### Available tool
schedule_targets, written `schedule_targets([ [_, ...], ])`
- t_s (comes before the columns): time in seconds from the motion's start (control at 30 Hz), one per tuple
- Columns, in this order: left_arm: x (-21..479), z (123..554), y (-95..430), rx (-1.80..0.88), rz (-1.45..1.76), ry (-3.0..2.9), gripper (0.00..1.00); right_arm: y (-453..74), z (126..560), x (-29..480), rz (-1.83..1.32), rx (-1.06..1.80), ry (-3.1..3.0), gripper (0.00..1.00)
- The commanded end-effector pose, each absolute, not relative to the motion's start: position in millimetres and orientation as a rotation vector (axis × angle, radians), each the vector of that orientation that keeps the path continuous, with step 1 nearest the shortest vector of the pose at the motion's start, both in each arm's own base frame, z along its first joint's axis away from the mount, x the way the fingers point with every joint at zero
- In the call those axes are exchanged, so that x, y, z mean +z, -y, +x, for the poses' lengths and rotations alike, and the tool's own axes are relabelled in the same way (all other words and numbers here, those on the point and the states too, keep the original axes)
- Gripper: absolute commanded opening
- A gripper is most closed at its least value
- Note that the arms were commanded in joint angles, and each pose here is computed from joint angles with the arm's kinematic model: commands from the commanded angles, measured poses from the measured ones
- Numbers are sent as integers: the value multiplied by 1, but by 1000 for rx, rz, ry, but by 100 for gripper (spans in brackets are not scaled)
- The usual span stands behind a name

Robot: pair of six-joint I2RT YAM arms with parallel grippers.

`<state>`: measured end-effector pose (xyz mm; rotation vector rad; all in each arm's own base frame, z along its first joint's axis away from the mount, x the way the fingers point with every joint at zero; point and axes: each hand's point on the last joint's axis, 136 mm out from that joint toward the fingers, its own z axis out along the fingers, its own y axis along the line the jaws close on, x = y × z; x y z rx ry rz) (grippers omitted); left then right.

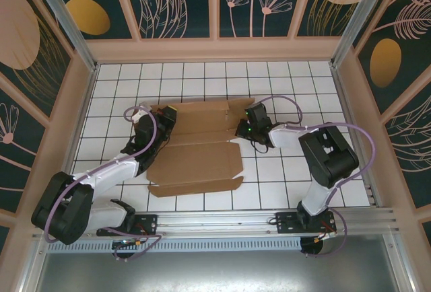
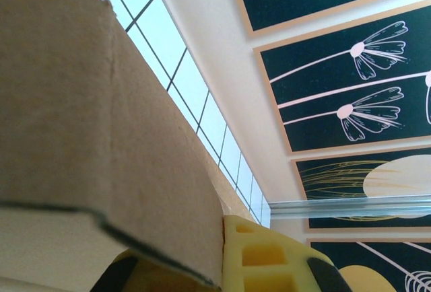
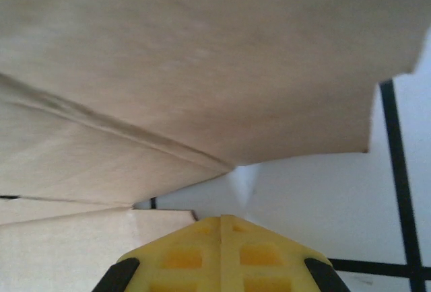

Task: Fold the paper box

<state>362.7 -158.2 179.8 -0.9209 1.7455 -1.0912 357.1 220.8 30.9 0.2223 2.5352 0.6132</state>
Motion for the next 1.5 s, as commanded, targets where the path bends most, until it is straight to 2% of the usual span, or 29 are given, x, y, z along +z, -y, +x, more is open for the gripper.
schedule_targets([
  [0.0,179,360,153,-1033,-883,-1753,0,-213,362,30,233,576,-2506,0],
  [0.3,177,357,152,-1038,-879,-1747,0,-207,355,21,246,614,-2527,2],
  [0.77,174,354,154,-1064,-878,-1752,0,-276,346,66,155,1119,-2420,6],
  [1.1,171,352,155,-1072,-882,-1767,0,-300,333,24,143,1128,-2537,7],
  [1.3,174,348,151,-1055,-870,-1758,0,-287,337,96,-23,1142,-2341,14],
  [1.47,173,344,147,-1043,-853,-1753,0,-261,322,158,-202,1072,-2191,20],
])
